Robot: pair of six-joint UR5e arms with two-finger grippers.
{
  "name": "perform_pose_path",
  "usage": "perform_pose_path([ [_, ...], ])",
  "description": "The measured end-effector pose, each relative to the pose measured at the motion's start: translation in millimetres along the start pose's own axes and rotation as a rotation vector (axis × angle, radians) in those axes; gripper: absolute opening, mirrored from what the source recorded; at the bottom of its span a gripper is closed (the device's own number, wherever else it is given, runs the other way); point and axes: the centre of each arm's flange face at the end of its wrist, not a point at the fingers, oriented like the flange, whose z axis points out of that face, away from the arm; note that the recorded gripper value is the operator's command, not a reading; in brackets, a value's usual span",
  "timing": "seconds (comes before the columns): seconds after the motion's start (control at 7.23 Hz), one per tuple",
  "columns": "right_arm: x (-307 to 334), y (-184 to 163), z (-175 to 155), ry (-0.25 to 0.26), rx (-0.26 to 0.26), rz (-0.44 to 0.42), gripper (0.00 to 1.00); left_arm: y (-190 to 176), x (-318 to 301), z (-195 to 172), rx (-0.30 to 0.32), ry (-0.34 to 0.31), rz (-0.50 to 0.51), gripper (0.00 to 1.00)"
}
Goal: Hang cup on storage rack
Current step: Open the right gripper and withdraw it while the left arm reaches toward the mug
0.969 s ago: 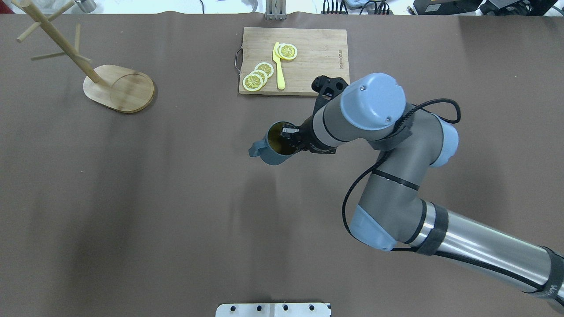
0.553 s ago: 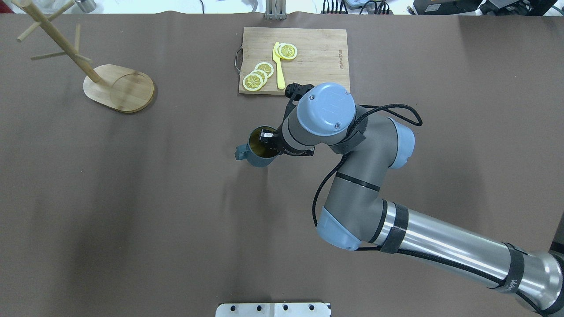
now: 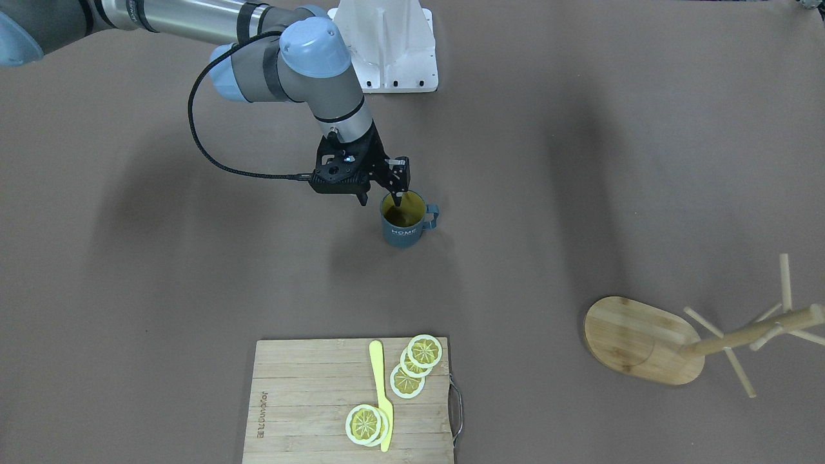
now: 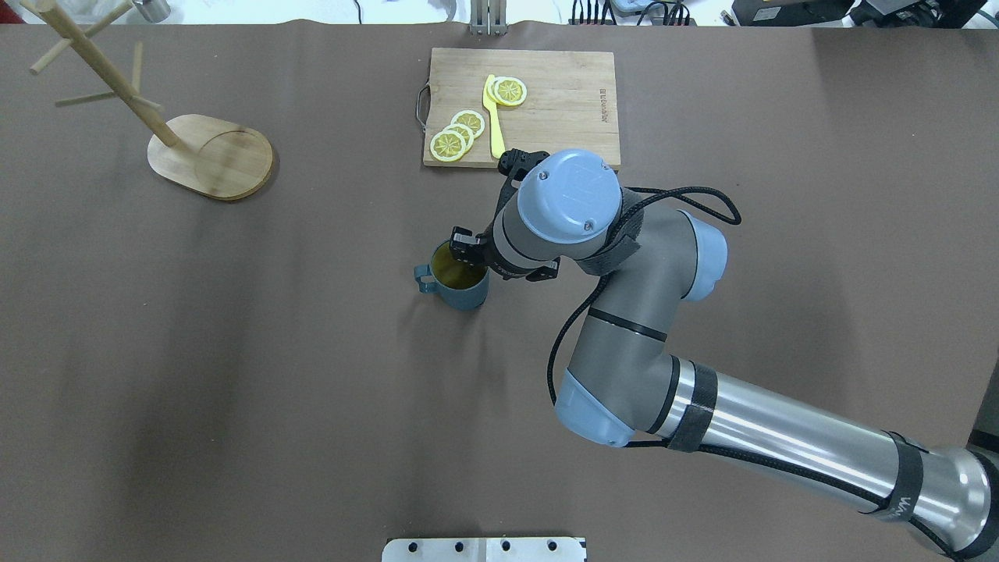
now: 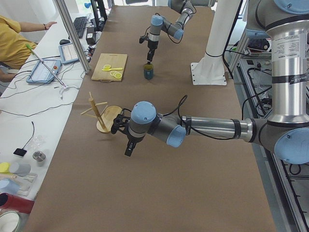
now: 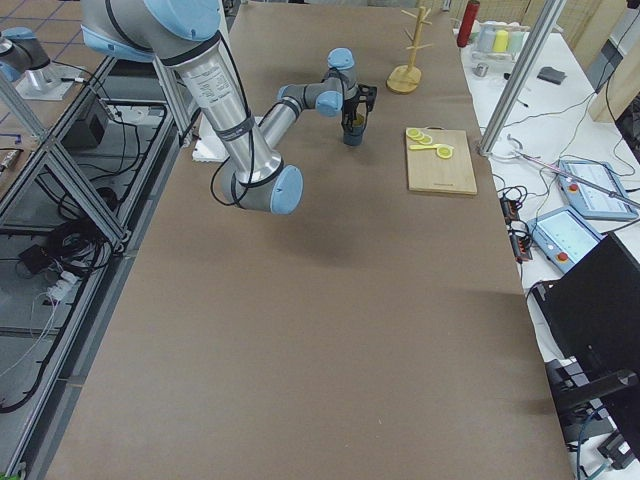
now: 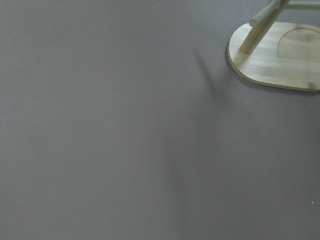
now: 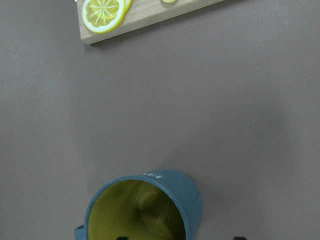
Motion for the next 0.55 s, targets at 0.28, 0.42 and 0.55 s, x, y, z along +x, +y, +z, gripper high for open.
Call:
perform_pose_path([
  [0.28, 28.9, -26.1, -50.8, -0.022, -0.012, 0.026, 1.0, -18.3, 29.5, 0.3, 0.033, 0.075, -0.083, 0.98],
  [0.42, 63.9, -46.8, -70.5, -0.013, -0.018, 0.036, 1.0, -31.2, 62.8, 9.9, 0.05, 0.135, -0.127, 0.98],
  [0.55, 107.5, -70.7, -82.1, 0.016, -0.016, 0.011, 1.0, -49.9, 106.6, 21.7, 0.059, 0.189, -0.181, 0.98],
])
